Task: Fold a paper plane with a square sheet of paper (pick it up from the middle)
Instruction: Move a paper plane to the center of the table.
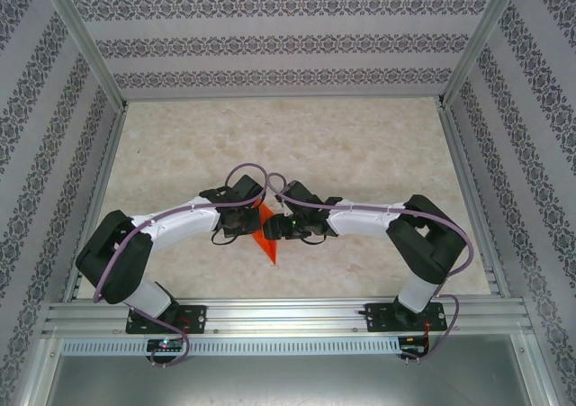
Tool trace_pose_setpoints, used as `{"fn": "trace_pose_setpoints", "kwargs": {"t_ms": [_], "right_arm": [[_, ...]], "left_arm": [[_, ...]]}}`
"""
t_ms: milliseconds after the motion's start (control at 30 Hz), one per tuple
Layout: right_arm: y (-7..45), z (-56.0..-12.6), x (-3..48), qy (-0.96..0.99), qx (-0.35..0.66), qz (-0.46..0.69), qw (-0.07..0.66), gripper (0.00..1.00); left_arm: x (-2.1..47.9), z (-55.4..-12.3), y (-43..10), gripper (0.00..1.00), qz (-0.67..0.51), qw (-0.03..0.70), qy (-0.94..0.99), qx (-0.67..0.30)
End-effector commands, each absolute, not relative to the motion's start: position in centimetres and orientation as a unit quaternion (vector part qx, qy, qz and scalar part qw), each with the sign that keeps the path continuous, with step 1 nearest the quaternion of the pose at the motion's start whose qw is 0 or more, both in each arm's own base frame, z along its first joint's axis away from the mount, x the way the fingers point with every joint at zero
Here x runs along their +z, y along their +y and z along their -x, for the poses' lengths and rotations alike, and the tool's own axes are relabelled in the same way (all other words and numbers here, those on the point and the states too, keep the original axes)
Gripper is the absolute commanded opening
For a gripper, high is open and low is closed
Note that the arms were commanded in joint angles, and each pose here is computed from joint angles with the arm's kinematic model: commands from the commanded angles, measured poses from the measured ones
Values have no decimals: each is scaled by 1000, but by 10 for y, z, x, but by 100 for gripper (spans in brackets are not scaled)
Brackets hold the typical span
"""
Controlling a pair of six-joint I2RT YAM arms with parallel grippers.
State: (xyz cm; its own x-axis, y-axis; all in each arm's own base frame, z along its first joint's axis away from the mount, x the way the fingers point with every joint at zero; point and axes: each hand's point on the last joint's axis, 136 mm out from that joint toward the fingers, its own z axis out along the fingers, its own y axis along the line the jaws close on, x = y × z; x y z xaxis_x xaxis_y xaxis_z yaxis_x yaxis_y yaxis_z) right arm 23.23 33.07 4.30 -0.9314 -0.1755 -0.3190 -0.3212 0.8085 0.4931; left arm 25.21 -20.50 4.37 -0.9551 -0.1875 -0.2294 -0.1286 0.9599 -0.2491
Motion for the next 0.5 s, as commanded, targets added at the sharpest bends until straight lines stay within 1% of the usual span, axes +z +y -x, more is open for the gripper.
{"fn": "trace_pose_setpoints", "kwargs": {"t_ms": [0, 100, 167, 267, 367, 400, 467], "right_arm": [[323, -243, 67, 939, 265, 130, 175, 62], [311, -247, 72, 941, 250, 110, 200, 63], [299, -251, 76, 939, 245, 80, 229, 62], [288, -255, 84, 929, 253, 51, 265, 62], [283, -257, 90, 920, 260, 46, 290, 63], [282, -257, 90, 920, 256, 45, 292, 63], [265, -262, 90, 928, 217, 19, 303, 62]], "left_arm": [[51, -258, -207, 1, 81, 143, 977, -133], [53, -261, -209, 2, 80, 146, 976, -137], [54, -262, -210, 2, 79, 146, 976, -144], [55, -266, -215, 3, 78, 147, 972, -164], [56, -268, -220, 3, 69, 147, 970, -181], [55, -268, -222, 3, 66, 148, 970, -183], [55, -272, -227, 3, 60, 147, 967, -200]]}}
